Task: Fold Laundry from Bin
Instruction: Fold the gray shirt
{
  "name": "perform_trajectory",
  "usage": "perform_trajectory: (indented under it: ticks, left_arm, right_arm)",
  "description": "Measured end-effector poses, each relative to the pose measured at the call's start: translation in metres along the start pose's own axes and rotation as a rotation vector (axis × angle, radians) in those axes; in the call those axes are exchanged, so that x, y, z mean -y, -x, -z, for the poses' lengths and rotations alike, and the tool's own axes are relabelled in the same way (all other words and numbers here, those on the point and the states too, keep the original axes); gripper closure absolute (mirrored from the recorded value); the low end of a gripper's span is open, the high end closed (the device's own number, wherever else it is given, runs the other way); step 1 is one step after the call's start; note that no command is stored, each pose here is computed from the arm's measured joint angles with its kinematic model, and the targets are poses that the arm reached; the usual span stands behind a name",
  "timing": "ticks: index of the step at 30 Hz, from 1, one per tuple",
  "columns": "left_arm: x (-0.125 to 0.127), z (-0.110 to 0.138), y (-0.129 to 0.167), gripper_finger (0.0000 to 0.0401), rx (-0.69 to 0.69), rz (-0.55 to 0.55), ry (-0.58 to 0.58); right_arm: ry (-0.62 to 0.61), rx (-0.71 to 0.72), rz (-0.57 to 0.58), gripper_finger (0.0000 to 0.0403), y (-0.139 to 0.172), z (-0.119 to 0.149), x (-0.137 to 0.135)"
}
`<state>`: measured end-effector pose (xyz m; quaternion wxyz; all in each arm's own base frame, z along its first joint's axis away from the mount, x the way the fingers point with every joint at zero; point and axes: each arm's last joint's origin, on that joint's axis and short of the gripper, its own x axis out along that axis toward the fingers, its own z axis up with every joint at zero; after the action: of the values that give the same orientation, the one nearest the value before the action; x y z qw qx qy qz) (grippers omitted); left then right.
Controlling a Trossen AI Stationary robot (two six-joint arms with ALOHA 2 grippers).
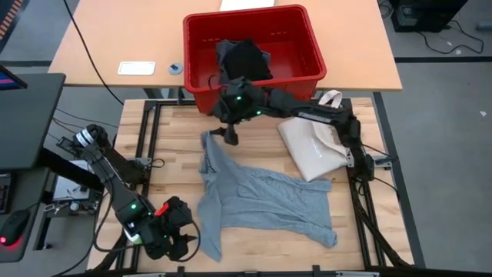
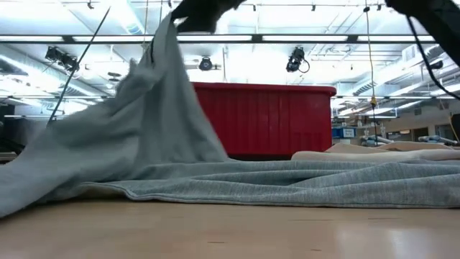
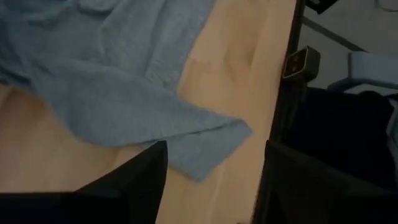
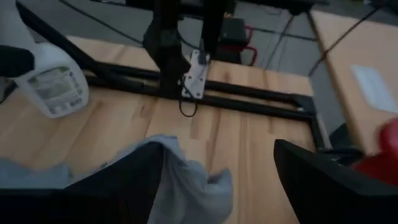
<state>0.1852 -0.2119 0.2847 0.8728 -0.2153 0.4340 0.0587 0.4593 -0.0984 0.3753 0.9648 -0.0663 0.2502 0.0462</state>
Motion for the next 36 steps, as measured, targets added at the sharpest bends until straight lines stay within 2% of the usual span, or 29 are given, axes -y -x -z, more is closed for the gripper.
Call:
perform_trajectory:
  ticks: [2, 5, 8, 11, 13, 20, 23, 30, 36]
  left_arm:
    - [-0.001, -0.008, 0.001, 0.0127, 0.018, -0.013, -0.019]
    - [-0.005, -0.023, -0.002, 0.0127, 0.108, -0.063, -0.042]
    - [-0.016, -0.037, -0.013, 0.0126, 0.174, -0.151, -0.018]
    - [-0.036, -0.047, -0.033, 0.0126, 0.166, -0.258, 0.032]
    - [-0.049, -0.053, -0.045, 0.0126, 0.171, -0.314, 0.075]
    - [-0.09, -0.064, -0.069, 0.0127, 0.141, -0.482, 0.067]
    - [-0.105, -0.064, -0.077, 0.0127, 0.119, -0.526, 0.08]
    - [-0.133, -0.061, -0.1, 0.0127, 0.145, -0.53, 0.131]
    - [-0.152, -0.067, -0.106, 0.0127, 0.155, -0.565, 0.14]
  right_arm:
    - [-0.015, 0.006, 0.018, 0.0093, 0.011, -0.005, 0.0]
    - [-0.056, -0.039, 0.028, 0.0096, 0.016, 0.002, 0.009]
    - [-0.105, -0.101, -0.029, 0.0095, 0.016, 0.013, 0.016]
    - [-0.129, -0.135, -0.154, 0.0095, 0.02, 0.021, 0.018]
    - [-0.143, -0.148, -0.192, 0.0095, 0.021, 0.023, 0.018]
    - [-0.164, -0.188, -0.202, 0.0096, 0.021, 0.027, 0.017]
    - [-0.187, -0.269, -0.186, 0.0096, 0.026, 0.033, 0.015]
    - [-0.261, -0.554, -0.219, 0.0101, 0.049, 0.047, -0.011]
    - [-0.181, -0.713, -0.182, 0.0102, 0.041, 0.061, -0.053]
